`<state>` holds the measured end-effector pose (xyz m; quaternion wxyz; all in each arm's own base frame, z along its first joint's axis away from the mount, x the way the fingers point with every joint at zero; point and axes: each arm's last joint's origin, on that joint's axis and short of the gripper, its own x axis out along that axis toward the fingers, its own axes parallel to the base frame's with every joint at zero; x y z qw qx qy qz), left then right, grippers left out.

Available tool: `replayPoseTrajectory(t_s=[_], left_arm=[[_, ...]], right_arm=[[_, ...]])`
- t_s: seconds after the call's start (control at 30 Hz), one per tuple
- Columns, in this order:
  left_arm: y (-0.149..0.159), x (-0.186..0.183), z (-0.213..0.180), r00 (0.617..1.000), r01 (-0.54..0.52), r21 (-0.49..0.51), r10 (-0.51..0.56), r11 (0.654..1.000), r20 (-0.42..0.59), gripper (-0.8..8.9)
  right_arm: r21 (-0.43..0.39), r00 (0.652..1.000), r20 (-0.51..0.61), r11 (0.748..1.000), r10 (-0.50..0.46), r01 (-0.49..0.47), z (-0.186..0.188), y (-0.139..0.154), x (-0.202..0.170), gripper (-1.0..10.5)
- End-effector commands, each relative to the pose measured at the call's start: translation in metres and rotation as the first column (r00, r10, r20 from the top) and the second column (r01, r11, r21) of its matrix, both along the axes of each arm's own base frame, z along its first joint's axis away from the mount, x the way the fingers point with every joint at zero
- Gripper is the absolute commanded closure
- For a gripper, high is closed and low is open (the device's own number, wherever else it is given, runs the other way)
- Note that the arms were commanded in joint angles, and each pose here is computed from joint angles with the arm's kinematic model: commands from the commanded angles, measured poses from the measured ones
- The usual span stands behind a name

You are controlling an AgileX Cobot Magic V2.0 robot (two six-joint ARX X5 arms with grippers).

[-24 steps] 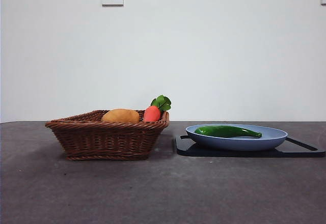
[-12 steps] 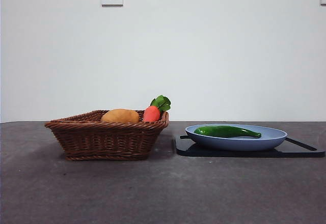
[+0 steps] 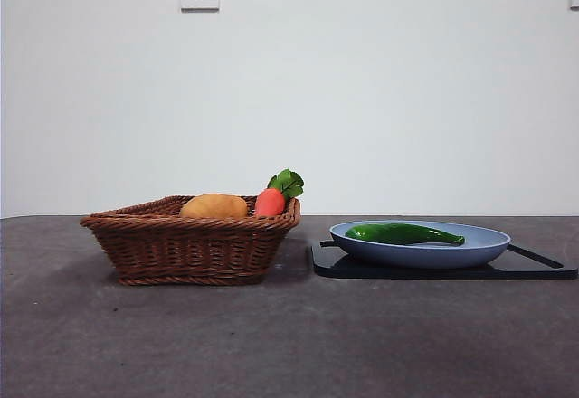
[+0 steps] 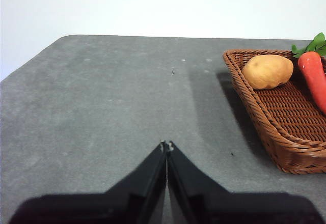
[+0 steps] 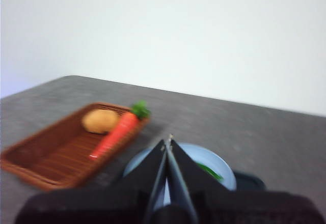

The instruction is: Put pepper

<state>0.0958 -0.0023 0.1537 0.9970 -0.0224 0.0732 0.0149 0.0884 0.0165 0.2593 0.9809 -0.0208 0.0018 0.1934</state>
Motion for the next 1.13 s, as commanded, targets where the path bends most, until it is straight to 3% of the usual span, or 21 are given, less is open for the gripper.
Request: replayPoseTrajectory(t_s=[0.03, 0.13, 0.5, 0.7, 0.87, 1.13], left_arm=[[0.000, 0.000, -0.002, 1.000, -0.007, -0.005, 0.007, 1.000, 0.003, 8.06], [0.000, 0.000, -0.002, 1.000, -0.007, -0.005, 0.007, 1.000, 0.003, 8.06], [0.000, 0.000, -0.002, 1.000, -0.007, -0.005, 0.007, 1.000, 0.003, 8.06], [0.000, 0.000, -0.002, 1.000, -0.007, -0.005, 0.007, 1.000, 0.003, 8.06], [0.000, 0.000, -0.002, 1.000, -0.007, -0.005, 0.007, 1.000, 0.003, 8.06], [0.000, 0.000, -0.002, 1.000, -0.007, -0.005, 0.007, 1.000, 0.003, 8.06]], right_arm=[[0.046, 0.998, -0.022, 0.997, -0.062, 0.062, -0.024, -0.002, 0.002, 9.4], [0.045, 0.994, -0.040, 0.994, -0.102, 0.104, -0.046, -0.003, 0.002, 9.4], [0.072, 0.986, -0.129, 0.991, -0.102, 0.112, -0.097, -0.003, 0.005, 9.4], [0.054, 0.971, -0.215, 0.992, -0.103, 0.117, -0.108, -0.003, 0.004, 9.4], [0.114, 0.968, -0.233, 0.985, -0.098, 0.128, -0.107, -0.003, 0.004, 9.4], [0.113, 0.968, -0.232, 0.985, -0.099, 0.128, -0.107, -0.003, 0.004, 9.4]])
